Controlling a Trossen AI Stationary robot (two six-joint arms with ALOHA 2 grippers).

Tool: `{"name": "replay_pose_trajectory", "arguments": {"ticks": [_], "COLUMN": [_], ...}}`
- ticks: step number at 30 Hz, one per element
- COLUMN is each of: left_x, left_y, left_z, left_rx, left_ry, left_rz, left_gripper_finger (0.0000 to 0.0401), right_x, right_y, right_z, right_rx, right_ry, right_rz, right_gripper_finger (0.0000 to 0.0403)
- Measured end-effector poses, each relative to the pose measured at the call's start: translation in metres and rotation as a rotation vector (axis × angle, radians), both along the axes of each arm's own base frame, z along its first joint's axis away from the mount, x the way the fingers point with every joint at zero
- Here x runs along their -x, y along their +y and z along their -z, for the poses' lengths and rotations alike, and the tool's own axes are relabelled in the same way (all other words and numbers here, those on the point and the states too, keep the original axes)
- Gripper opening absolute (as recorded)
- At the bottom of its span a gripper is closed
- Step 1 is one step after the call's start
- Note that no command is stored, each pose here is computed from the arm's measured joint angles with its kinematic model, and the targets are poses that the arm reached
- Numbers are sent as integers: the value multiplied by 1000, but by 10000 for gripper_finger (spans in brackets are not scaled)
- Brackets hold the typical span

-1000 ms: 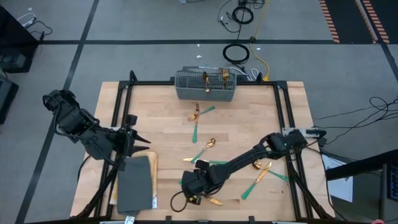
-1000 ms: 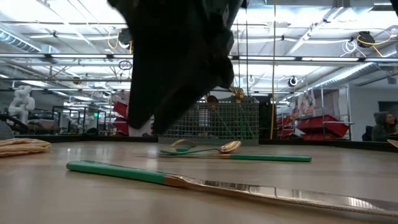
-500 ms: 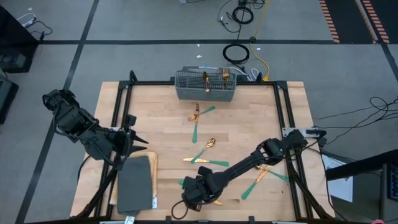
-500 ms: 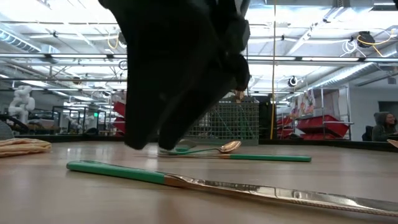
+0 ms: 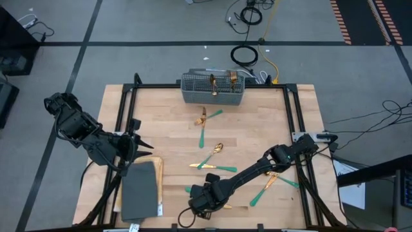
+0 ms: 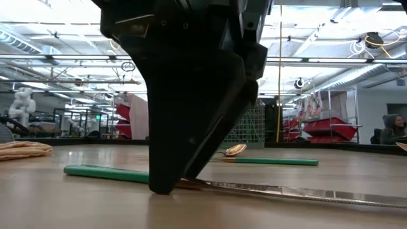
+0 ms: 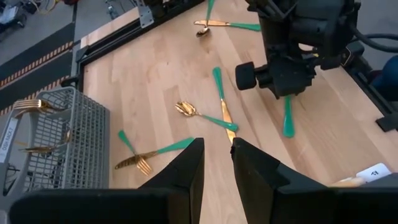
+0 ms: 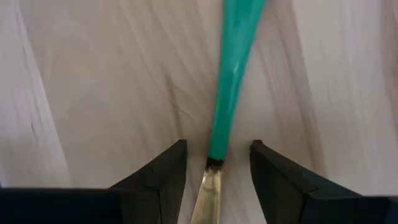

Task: Sort silverware
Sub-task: Put the green knife into the gray silverware holder

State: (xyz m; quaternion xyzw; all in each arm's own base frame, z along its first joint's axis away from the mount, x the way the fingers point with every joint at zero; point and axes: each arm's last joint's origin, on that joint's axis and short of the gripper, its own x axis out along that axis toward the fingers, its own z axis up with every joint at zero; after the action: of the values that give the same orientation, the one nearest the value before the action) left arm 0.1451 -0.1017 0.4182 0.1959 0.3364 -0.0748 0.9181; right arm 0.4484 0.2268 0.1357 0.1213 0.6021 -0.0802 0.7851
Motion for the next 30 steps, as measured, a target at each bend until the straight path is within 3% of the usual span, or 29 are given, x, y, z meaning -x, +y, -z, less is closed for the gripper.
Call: {"name": "replay_pose_trajectory", "arguments": {"ticks": [4,15,20,30], "left_x": [1,1,1,4], "left_y": [1,1,1,3], "left_z": [1,1,2,5], "left_rx": [-9,-12,-15,-47], "left_ry": [15,16,18,60], "left_rz": [-3,-1,0,-3], "left_gripper_finger": [90,90,90,90], "right_x": [1,-8,-14,-14], "right_y": [-5,-31,-47,-39], "right_z": [16,17,17,20], "right_rx": [27,11,-54,-5], "right_ry": [75,121,146,97], "right_rz": [-16,-141,-127,-99], "right_gripper_finger": [166,150,130,78]}}
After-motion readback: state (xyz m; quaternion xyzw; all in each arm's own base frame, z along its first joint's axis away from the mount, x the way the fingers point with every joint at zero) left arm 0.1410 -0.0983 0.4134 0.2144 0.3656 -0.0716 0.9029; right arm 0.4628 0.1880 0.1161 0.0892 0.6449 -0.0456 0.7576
